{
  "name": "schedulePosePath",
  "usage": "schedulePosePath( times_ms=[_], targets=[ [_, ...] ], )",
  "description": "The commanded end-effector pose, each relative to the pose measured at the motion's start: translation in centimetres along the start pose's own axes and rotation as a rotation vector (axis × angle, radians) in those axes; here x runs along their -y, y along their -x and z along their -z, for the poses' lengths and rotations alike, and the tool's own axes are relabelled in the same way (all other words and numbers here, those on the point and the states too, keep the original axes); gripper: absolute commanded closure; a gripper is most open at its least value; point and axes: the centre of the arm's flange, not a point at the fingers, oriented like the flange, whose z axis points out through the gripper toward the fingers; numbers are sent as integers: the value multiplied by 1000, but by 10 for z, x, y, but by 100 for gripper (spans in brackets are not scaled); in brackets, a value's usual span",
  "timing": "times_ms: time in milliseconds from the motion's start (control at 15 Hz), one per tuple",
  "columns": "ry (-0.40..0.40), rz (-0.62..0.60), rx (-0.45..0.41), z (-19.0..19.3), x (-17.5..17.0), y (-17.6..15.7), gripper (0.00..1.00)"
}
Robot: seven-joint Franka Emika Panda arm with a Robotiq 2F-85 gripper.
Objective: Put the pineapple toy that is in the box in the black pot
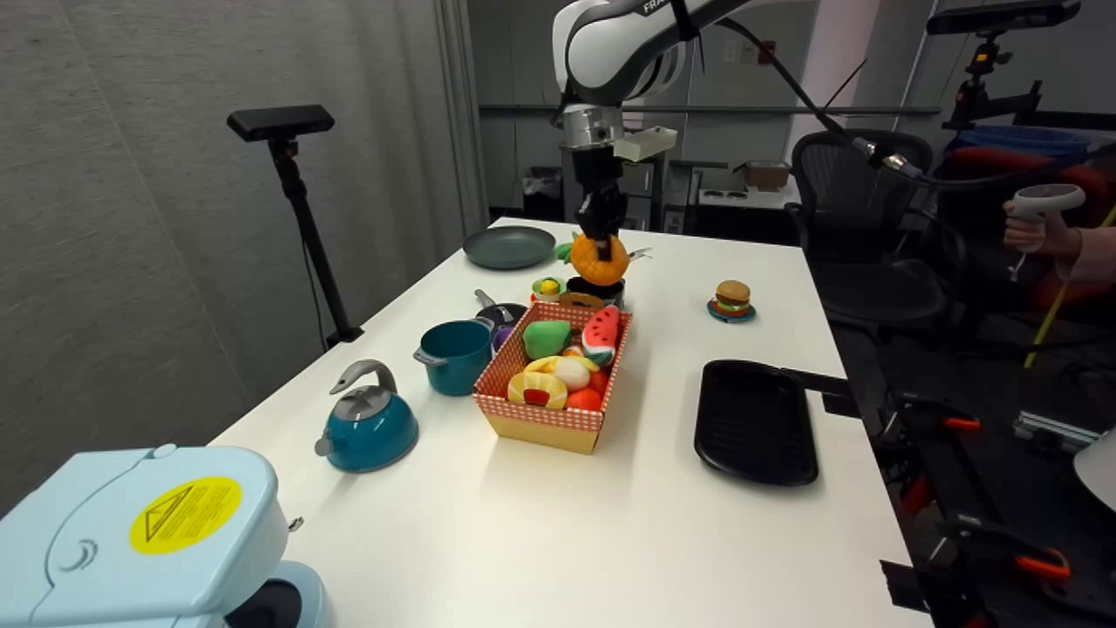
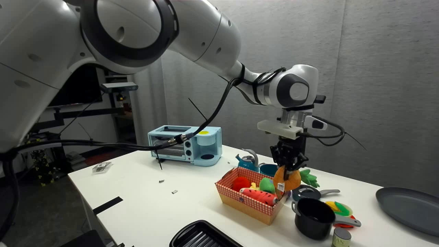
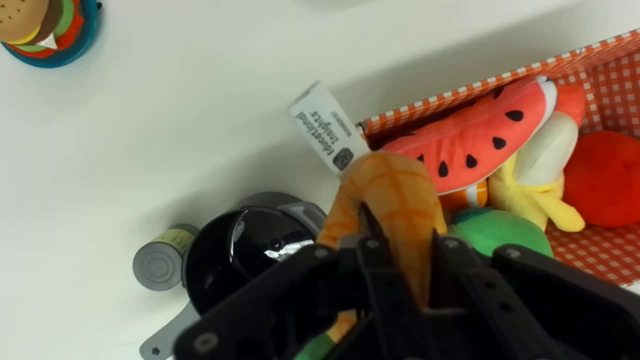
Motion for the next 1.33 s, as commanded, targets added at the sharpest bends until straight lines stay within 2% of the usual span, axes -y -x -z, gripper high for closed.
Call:
schedulePosePath(
  times_ms=[0, 600, 1267],
  targets=[
    [-38, -40, 7, 8, -9, 2, 96],
    [-85, -117, -3, 17, -44, -17, 96],
    [-126, -190, 20, 20, -46, -19, 96]
  ],
)
